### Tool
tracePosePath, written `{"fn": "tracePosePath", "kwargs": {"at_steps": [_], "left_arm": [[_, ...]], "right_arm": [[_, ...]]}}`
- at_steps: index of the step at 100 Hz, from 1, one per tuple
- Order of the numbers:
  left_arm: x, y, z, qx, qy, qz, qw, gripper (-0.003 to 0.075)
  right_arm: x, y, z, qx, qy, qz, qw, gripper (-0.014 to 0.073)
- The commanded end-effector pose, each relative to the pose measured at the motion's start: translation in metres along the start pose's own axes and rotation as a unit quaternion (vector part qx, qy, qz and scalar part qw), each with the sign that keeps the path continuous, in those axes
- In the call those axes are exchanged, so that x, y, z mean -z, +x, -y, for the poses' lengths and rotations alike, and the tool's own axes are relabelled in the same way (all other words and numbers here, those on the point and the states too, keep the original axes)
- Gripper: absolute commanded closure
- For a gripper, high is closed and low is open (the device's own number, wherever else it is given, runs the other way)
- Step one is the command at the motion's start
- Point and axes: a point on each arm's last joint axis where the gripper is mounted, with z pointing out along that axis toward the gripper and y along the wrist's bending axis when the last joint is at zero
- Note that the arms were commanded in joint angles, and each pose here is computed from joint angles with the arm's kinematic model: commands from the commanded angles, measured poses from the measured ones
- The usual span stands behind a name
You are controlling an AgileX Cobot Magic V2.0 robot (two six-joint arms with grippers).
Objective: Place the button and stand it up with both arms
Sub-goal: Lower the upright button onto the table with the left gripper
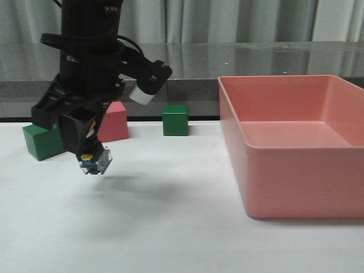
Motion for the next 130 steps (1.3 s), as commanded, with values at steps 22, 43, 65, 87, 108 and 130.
{"fn": "tracePosePath", "kwargs": {"at_steps": [22,43,65,87,108,130], "left_arm": [[0.022,0.01,0.002,-0.027,-0.005,0.001,1.0,0.0727],[0.007,0.004,0.001,-0.044,0.013,-0.006,0.999,0.0727],[0.003,0.001,0.002,-0.046,0.022,0.0,0.999,0.0727],[0.003,0.0,0.002,-0.045,0.024,0.002,0.999,0.0727],[0.003,0.0,0.002,-0.045,0.024,0.002,0.999,0.0727],[0.003,0.0,0.002,-0.045,0.024,0.002,0.999,0.0694]], "right_arm": [[0.002,-0.015,0.004,-0.003,0.02,0.044,0.999,0.0656],[0.002,-0.015,0.004,-0.003,0.02,0.044,0.999,0.0656],[0.002,-0.015,0.004,-0.003,0.02,0.044,0.999,0.0656],[0.002,-0.015,0.004,-0.003,0.02,0.044,0.999,0.0656],[0.002,-0.015,0.004,-0.003,0.02,0.044,0.999,0.0656],[0.002,-0.015,0.004,-0.003,0.02,0.044,0.999,0.0656]]}}
